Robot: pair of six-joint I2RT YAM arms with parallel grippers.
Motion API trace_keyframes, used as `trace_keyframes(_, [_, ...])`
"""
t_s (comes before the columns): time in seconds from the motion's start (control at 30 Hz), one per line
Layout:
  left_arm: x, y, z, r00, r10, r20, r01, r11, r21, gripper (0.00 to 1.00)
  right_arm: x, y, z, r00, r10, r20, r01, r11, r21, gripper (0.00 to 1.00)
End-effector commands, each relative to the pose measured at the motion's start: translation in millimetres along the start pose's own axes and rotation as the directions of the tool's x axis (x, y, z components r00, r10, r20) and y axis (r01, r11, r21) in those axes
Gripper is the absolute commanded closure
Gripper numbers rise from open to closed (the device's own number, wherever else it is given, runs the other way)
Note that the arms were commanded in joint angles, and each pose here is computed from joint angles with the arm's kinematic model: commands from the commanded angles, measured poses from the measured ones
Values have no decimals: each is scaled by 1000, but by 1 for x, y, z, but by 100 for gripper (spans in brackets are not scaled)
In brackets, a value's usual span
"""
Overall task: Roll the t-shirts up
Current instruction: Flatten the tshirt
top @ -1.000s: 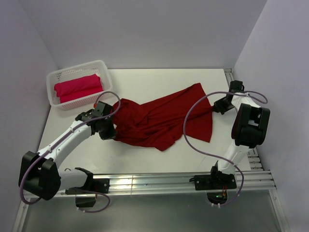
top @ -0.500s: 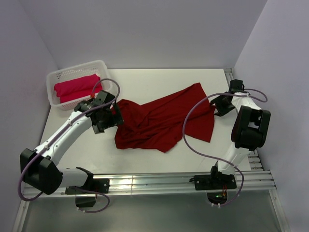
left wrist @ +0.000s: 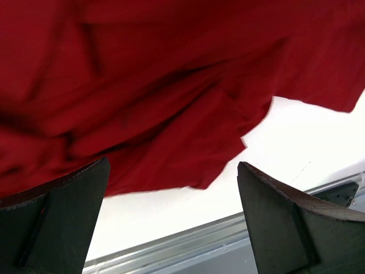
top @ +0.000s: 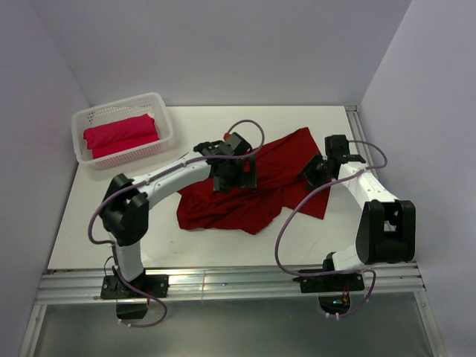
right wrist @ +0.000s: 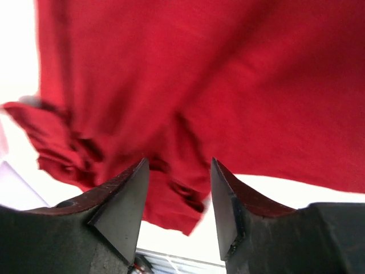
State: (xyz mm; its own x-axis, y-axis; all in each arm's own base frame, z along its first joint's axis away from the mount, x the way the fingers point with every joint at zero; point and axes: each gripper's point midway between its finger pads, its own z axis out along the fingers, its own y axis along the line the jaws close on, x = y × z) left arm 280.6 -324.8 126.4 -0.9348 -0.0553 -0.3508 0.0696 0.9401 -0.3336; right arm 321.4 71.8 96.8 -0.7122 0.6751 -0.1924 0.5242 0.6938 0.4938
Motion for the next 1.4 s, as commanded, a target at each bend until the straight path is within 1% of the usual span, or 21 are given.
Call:
trace_keyframes(0.0, [-19, -38, 3, 997, 66, 36, -69, 993, 99, 1, 10, -23, -9, 1000, 29, 8, -30, 999, 40, 47])
trace_keyframes(0.1, [-23, -44, 16, 995, 99, 31, -102, 989, 110, 1, 13, -43, -16, 997, 61, 40, -65, 994, 86, 50])
trace_keyframes(0.13, [-23, -49, 19, 993, 112, 29, -114, 985, 129, 2, 10, -53, -18, 994, 90, 61, -96, 989, 115, 51])
trace_keyframes(0.27, [-19, -57, 30, 991, 132, 16, -133, 978, 162, 2, 21, -85, -28, 976, 198, 93, -211, 965, 158, 55])
trace_keyframes(0.33, [-18, -60, 33, 990, 138, 14, -138, 976, 167, 2, 19, -97, -31, 958, 257, 129, -276, 947, 164, 56])
trace_keyframes(0.4, [-15, -61, 38, 990, 142, 1, -140, 976, 168, 2, 24, -110, -31, 946, 283, 156, -309, 934, 179, 55])
trace_keyframes(0.57, [-14, -66, 43, 989, 149, -16, -143, 972, 187, 2, 35, -133, -23, 919, 358, 166, -388, 894, 224, 53])
trace_keyframes(0.9, [-11, -64, 53, 980, 192, -45, -181, 968, 175, 2, 43, -156, -11, 884, 423, 199, -464, 844, 269, 53])
trace_keyframes(1.13, [-5, -58, 67, 971, 226, -74, -212, 964, 158, 3, 27, -161, -2, 857, 448, 254, -507, 820, 267, 55])
trace_keyframes(1.2, [-3, -55, 70, 969, 234, -82, -220, 963, 153, 4, 25, -164, 1, 855, 449, 258, -512, 810, 287, 57])
trace_keyframes(1.27, [-1, -54, 73, 964, 249, -89, -234, 960, 152, 5, 19, -165, 4, 851, 453, 266, -519, 803, 293, 60])
trace_keyframes(1.3, [0, -54, 74, 963, 253, -92, -238, 959, 154, 6, 18, -166, 5, 849, 455, 268, -522, 800, 297, 63])
trace_keyframes(1.33, [1, -53, 77, 961, 261, -97, -244, 957, 154, 8, 16, -165, 7, 849, 454, 270, -522, 800, 295, 71])
trace_keyframes(1.37, [1, -53, 77, 959, 264, -99, -247, 956, 156, 9, 16, -167, 8, 849, 457, 265, -524, 795, 306, 76])
